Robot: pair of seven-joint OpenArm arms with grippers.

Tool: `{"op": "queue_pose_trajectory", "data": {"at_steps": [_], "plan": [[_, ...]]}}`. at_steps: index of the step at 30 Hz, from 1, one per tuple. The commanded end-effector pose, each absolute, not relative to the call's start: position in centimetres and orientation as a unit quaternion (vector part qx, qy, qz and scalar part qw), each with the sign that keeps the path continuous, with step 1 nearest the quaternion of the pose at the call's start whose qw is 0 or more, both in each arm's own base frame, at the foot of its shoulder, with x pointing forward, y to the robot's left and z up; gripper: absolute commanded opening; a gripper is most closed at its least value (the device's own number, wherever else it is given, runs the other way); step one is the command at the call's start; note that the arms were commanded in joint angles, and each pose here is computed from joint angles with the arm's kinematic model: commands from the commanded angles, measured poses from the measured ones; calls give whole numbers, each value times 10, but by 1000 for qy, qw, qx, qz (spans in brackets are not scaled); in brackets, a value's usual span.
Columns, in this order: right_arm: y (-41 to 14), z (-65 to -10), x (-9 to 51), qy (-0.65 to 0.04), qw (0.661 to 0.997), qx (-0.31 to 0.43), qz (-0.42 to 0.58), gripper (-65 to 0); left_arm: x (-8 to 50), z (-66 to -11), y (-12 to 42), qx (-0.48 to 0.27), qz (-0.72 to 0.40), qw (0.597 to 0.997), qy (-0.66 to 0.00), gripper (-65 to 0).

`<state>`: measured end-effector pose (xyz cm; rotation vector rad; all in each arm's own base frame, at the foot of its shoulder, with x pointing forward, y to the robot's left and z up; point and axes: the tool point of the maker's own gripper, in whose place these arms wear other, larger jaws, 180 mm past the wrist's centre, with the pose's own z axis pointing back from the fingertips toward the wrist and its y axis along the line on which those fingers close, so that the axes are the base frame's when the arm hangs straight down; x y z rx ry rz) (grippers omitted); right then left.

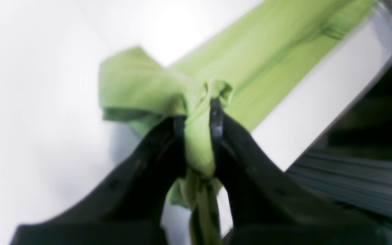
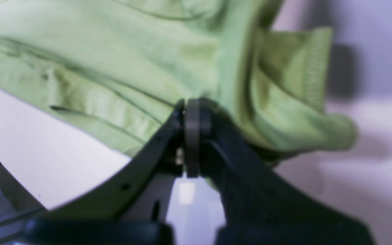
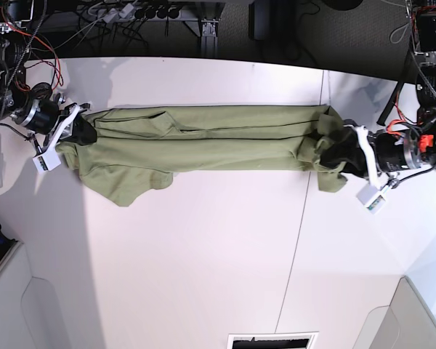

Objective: Layout the t-shirt on the table in an organized manner, then fold the t-shirt properly
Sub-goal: 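Fold the shirt end with the left gripper toward the right gripper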

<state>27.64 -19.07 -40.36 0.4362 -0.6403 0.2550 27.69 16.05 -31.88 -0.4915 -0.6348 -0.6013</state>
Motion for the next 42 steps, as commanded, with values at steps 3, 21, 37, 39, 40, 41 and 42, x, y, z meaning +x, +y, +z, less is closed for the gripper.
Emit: {"op": "queue_pose_trajectory", "data": {"at_steps": [3, 21, 37, 39, 40, 41, 42], "plan": [[-192, -393, 286, -331, 911, 210, 125, -650, 290, -306, 129, -218, -321, 853, -350, -650], [-192, -390, 288, -337, 909, 213, 124, -473, 287, -353, 18, -292, -319, 835, -341, -276], [-238, -326, 323, -430, 887, 126, 113, -306, 302, -316, 0, -355, -304, 799, -377, -276], [-249, -333, 325, -426, 892, 109, 105, -244, 306, -318, 8, -342, -301, 806, -379, -277], [-253, -338, 326, -421, 895, 106, 99, -221, 309, -318, 13, -335, -296, 809, -382, -277], [-256, -344, 326, -414, 899, 108, 92, -205, 312, -318, 19, -328, -290, 812, -386, -277], [-259, -352, 325, -406, 903, 111, 82, -204, 316, -318, 25, -320, -284, 815, -390, -277]]}}
